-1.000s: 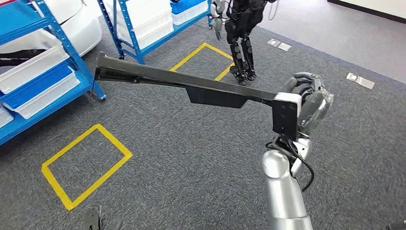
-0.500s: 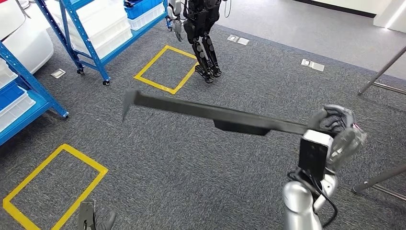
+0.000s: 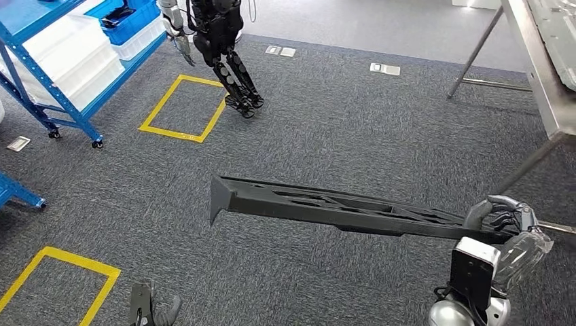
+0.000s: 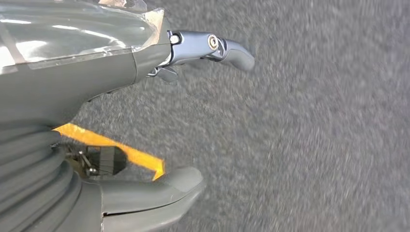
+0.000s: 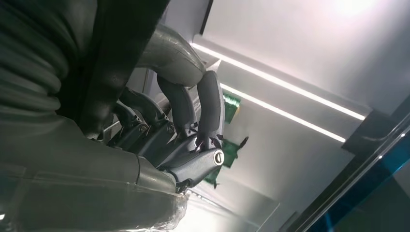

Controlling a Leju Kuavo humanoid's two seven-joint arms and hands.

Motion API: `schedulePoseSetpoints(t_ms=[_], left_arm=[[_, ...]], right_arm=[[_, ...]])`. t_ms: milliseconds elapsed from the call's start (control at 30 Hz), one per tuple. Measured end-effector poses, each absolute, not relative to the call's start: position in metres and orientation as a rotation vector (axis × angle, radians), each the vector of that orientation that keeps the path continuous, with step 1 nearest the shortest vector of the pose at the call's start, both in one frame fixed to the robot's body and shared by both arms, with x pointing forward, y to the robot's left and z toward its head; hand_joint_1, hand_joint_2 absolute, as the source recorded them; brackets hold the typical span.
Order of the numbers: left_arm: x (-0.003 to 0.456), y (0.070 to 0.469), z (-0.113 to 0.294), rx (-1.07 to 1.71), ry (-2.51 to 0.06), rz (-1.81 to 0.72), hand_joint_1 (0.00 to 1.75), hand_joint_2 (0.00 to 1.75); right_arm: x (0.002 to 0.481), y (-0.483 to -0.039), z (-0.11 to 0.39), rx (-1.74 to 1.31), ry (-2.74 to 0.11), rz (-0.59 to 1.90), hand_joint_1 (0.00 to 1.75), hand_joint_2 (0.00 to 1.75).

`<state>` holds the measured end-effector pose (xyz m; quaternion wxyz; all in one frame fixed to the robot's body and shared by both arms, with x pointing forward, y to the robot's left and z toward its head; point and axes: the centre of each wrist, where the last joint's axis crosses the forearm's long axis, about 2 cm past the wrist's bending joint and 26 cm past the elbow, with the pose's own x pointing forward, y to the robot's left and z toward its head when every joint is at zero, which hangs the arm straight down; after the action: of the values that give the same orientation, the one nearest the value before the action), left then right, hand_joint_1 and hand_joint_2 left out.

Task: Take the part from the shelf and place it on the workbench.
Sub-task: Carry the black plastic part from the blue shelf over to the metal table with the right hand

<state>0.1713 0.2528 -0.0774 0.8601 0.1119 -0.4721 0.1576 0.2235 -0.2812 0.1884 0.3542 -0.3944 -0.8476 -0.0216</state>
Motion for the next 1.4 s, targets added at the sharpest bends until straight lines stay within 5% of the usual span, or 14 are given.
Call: schedulePoseSetpoints(t_ms=[1033, 1400], left_arm=[[0.171, 0.235, -0.076, 0.166, -1.008, 0.321, 0.00, 1.75], [0.161, 0.239, -0.080, 0.178, -0.988, 0.318, 0.00, 1.75]], right_arm=[[0.296, -0.331, 0.284, -1.485, -2.273, 0.114, 1.75, 1.75], [0.301, -0.342, 0.277, -1.494, -2.220, 0.141, 1.75, 1.75]])
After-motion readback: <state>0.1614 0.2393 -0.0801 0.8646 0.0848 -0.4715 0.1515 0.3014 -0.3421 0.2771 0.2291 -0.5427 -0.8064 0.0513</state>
